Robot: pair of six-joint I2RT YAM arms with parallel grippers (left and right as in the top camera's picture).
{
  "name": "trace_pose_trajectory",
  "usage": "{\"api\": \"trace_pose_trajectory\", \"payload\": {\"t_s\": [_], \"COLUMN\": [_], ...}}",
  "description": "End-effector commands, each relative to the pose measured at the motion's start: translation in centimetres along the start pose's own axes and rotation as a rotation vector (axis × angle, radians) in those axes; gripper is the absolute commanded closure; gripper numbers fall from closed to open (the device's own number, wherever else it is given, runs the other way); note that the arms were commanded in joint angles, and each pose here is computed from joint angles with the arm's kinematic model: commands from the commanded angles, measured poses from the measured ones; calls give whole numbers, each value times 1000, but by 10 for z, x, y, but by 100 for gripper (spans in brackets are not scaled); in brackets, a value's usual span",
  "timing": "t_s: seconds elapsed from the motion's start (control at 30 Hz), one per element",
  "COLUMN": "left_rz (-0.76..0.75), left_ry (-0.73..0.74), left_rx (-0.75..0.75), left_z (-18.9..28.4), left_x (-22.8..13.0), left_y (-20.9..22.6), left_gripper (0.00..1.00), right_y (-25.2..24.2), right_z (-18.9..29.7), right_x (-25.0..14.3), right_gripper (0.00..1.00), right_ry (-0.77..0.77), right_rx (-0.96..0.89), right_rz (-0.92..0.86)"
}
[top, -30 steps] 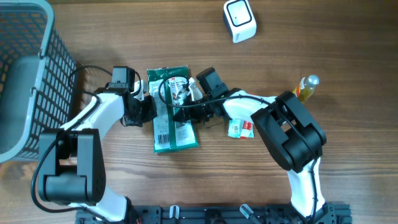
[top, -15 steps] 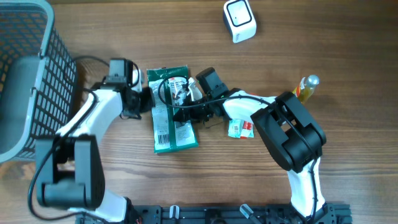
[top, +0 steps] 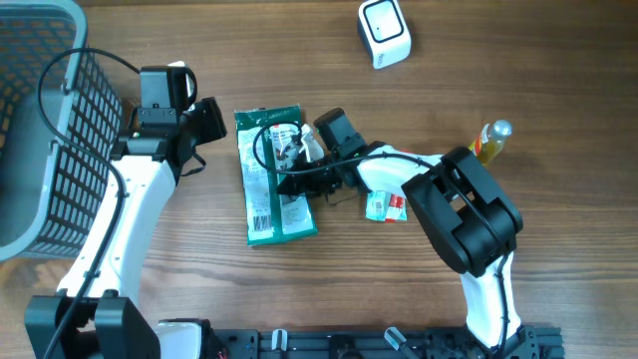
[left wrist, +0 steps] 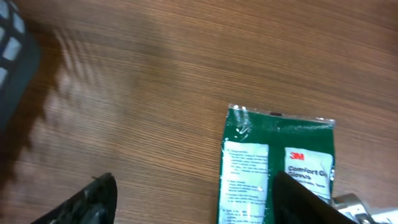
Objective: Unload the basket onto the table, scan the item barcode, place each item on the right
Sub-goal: 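Release the left gripper and lift the glove bag with the right gripper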
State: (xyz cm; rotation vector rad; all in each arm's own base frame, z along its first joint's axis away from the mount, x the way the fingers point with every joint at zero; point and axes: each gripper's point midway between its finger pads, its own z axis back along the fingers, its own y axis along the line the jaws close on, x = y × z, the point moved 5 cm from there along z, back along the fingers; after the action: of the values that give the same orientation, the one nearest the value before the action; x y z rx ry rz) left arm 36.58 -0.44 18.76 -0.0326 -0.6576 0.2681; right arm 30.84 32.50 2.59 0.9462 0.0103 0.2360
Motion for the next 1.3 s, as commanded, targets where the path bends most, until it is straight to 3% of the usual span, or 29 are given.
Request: {"api": "trace_pose_trajectory", "payload": {"t_s": [0.0,0.03,0.07,0.3,0.5,0.6,0.87,1.27], "left_rz": [14,20,26,30,30,30,30,30], "left_ry": [-24,-24,-21,-4,-4,-4,-4,-4], "left_rx": [66,71,76,86,86,85,86,86], "left_z": [1,1,1,0,0,0,0,0], "left_x": [7,7,7,4,4,4,4,4], "left_y": [14,17,20,24,24,24,24,24], "left_gripper": [23,22,0,0,0,0,0,0], "right_y": [-22,-21,-19,36,76,80,79,52], "right_z": [-9,-8,-7,33,95,99,98,124], "right_x": [-8,-7,-7,4,1,2,2,3], "right_gripper": [96,96,96,96,96,96,96,96], "right_ry": [3,1,-1,-68,-176,-182,-180,-157], "right_rx": [-72,-71,-69,-34,-223,-230,-239,-214], "right_rz": [-6,-3,8,250,481,566,570,354]}}
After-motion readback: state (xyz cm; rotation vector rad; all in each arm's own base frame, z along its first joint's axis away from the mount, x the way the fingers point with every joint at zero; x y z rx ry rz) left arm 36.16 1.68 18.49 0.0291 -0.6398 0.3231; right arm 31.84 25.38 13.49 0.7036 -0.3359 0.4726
